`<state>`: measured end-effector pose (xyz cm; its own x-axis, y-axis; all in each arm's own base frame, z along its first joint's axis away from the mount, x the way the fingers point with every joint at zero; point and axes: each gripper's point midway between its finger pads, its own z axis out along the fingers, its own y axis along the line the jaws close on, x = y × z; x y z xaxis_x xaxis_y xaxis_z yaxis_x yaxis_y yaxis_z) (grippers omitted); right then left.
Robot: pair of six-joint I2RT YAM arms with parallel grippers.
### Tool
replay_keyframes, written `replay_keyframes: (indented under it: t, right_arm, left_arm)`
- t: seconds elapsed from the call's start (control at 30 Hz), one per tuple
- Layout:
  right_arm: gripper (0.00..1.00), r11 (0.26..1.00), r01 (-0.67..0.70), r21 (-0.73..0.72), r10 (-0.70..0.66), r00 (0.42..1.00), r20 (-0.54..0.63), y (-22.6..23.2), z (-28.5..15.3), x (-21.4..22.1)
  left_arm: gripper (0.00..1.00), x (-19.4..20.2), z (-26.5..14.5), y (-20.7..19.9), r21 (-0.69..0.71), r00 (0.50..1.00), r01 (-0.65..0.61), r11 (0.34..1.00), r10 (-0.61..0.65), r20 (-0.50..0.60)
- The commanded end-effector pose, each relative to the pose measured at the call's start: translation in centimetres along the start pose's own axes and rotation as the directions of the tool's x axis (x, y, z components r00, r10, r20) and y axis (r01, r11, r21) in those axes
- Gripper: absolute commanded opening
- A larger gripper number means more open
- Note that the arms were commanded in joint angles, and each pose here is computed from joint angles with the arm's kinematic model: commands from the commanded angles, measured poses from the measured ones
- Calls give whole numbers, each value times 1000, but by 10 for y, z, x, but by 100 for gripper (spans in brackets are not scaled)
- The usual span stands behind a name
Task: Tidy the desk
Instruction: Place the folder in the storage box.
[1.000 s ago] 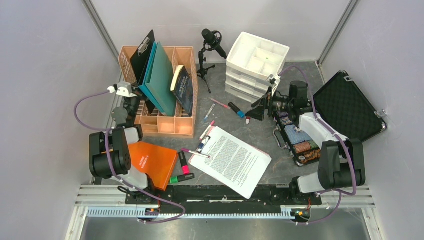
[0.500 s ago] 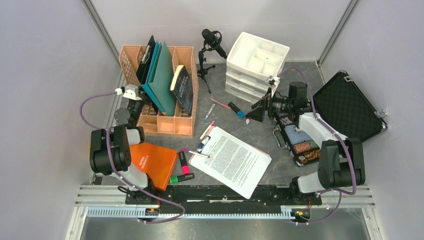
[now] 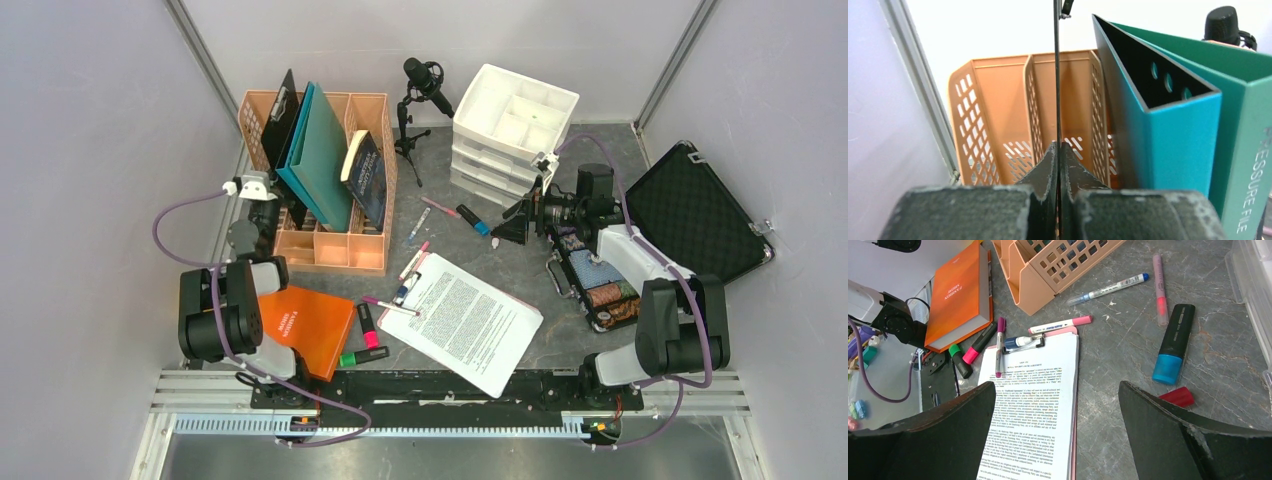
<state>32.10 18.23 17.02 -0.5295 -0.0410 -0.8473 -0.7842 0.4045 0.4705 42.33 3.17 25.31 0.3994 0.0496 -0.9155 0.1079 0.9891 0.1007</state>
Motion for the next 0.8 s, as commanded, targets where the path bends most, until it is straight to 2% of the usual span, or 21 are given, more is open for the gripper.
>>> replay_keyframes:
  t: [0.0, 0.1, 0.33, 0.6, 0.63, 0.77]
  right_arm:
    - [98, 999, 34, -18, -34, 999, 8, 1, -1, -4]
    - [98, 999, 35, -20, -35, 999, 8, 1, -1, -5]
    - [98, 999, 34, -25, -34, 999, 6, 2, -1, -4]
    - [98, 999, 33, -23, -33, 999, 5, 2, -1, -4]
    - [98, 999, 33, -24, -33, 999, 5, 1, -1, -5]
    - [98, 999, 30, -24, -30, 1000, 2, 0, 0, -4]
  left_arm:
    - [2, -38, 3, 25, -132, 995, 3, 991, 10, 99]
    - [2, -39, 2, 38, -186, 994, 73, 980, -56, 93]
    - [2, -30, 1, 28, -114, 996, 5, 993, 6, 94]
    - [2, -4, 4, 12, -14, 999, 6, 1000, -5, 40]
    - [3, -2, 3, 12, -13, 999, 4, 1000, -4, 34]
    - [19, 3, -1, 3, 28, 1000, -9, 1000, 8, 18]
